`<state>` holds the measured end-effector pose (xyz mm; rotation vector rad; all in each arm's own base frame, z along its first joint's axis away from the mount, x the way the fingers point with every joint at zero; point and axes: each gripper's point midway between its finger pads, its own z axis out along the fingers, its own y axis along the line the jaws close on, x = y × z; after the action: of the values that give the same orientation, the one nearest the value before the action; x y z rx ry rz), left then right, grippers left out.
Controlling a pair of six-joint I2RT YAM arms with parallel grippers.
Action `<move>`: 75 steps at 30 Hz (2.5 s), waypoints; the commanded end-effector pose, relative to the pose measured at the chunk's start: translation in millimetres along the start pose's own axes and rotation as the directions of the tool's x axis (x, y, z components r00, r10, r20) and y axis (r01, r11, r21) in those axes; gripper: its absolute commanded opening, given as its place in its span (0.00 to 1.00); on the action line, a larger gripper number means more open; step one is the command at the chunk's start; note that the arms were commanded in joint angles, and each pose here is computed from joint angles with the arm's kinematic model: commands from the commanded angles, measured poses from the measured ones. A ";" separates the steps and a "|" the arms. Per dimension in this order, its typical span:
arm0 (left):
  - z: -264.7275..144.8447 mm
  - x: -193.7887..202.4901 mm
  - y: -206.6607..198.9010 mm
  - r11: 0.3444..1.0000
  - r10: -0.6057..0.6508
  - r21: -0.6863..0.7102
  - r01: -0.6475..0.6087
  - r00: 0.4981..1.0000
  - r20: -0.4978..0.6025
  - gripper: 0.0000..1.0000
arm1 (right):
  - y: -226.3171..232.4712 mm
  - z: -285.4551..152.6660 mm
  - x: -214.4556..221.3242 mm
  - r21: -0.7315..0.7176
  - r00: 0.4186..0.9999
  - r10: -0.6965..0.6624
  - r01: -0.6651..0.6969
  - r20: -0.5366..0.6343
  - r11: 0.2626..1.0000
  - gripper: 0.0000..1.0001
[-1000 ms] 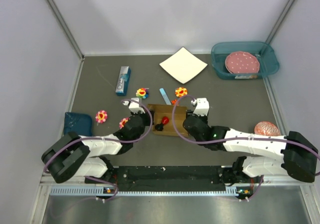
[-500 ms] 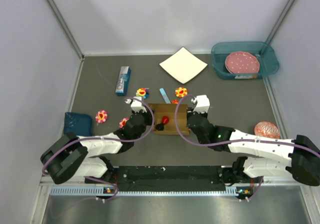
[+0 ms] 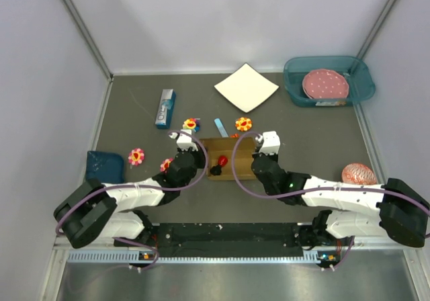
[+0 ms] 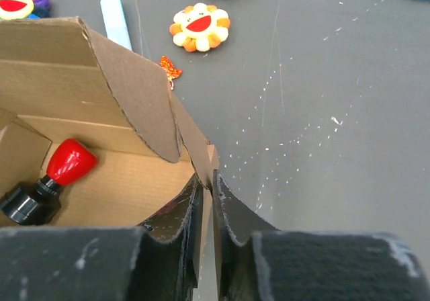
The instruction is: Fold the paper box
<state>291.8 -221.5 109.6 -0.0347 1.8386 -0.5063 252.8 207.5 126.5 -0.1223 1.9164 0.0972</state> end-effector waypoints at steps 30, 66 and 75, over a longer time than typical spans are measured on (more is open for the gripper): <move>-13.8 -37.7 -13.4 0.993 0.113 0.039 -0.114 0.993 0.021 0.52 | -2.7 -0.6 -1.8 -0.015 0.998 0.057 -0.057 0.039 0.998 0.00; -9.9 -10.2 -31.4 0.983 0.061 0.173 -0.058 0.998 -0.015 0.08 | 3.3 3.0 10.2 -0.031 0.998 0.068 -0.067 0.009 0.997 0.00; -12.6 -0.8 -46.8 0.976 0.065 0.209 -0.060 0.998 -0.021 0.00 | 3.8 3.5 16.7 -0.030 0.997 0.079 -0.080 -0.009 0.996 0.00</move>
<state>271.2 -236.1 106.2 0.1672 1.8688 -0.5562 247.6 204.6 107.3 -0.1103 1.9341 0.1248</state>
